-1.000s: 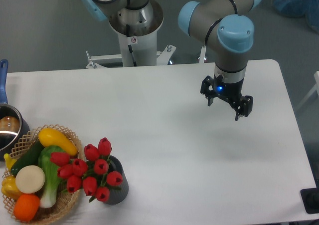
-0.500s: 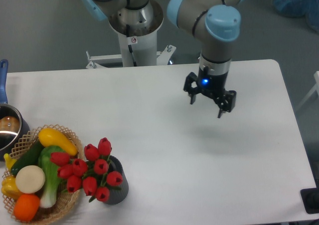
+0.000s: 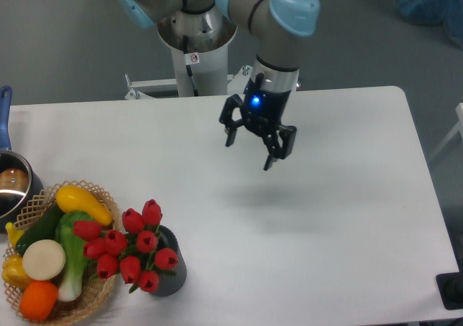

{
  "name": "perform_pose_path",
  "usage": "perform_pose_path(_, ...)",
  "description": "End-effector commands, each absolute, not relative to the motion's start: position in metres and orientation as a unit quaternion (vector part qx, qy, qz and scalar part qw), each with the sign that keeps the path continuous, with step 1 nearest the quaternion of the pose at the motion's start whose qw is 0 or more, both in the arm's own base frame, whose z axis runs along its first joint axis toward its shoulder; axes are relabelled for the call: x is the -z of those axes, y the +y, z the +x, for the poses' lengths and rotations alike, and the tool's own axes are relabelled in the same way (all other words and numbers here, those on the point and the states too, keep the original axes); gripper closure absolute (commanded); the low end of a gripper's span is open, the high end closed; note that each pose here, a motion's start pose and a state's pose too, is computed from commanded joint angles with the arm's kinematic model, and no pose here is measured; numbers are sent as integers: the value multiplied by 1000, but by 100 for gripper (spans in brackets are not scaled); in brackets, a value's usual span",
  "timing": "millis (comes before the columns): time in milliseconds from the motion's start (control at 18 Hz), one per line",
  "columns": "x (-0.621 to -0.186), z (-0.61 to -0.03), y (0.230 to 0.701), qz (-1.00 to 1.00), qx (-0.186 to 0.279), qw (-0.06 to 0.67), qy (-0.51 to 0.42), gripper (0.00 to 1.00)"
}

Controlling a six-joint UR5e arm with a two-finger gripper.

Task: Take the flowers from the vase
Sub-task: 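Move the open gripper toward the red tulips in the grey vase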

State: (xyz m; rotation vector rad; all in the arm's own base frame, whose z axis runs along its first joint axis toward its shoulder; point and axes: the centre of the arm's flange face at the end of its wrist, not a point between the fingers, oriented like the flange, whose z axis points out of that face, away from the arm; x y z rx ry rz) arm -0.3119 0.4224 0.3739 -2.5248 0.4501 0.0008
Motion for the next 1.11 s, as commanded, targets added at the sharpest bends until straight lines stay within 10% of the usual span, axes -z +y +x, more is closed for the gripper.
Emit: perform_pose_path(1111,-363,-318,547,-918,80,373,111,0)
